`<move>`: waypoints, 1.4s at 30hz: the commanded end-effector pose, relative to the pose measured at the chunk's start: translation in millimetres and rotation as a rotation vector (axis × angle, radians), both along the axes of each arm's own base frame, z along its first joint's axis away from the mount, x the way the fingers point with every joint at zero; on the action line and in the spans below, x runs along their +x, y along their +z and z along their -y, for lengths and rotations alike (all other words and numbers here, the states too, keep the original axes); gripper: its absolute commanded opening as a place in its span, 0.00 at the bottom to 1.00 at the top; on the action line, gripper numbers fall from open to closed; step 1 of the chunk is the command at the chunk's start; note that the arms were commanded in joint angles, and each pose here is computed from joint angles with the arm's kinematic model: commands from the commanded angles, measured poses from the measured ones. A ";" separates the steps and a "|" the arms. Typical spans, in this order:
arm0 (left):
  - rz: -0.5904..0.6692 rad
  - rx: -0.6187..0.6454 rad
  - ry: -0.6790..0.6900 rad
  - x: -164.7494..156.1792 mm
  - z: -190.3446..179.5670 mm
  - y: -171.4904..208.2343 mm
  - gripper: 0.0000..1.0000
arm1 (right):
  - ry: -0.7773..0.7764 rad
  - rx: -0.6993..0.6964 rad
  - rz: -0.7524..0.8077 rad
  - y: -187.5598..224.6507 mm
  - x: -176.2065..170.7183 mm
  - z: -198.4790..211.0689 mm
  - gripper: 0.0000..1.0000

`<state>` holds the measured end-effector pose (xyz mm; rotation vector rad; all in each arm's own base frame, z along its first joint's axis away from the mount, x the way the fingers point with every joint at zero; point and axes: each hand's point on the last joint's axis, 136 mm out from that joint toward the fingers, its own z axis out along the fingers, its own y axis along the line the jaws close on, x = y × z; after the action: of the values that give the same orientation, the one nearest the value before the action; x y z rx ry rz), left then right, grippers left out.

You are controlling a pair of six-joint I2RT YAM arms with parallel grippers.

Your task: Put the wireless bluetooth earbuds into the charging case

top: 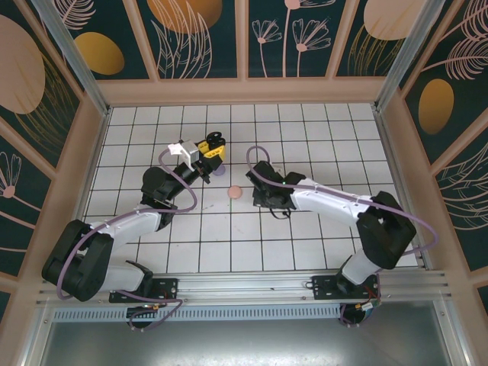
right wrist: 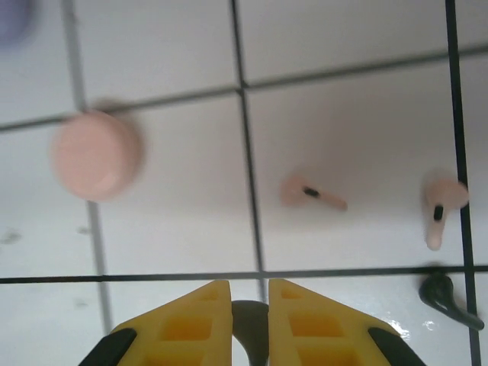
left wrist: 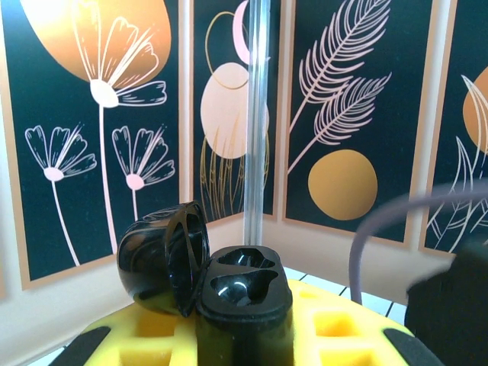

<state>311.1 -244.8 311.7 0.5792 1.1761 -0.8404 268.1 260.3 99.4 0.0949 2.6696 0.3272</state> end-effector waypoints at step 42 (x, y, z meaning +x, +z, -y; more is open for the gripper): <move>0.237 0.129 -0.099 -29.9 32.2 -2.1 0.00 | 0.475 0.397 0.747 285.0 -4.7 -88.5 0.16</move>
<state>285.4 -273.4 292.2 0.8196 1.0587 -0.7393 270.7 348.8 368.7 -0.4382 1.8983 0.8197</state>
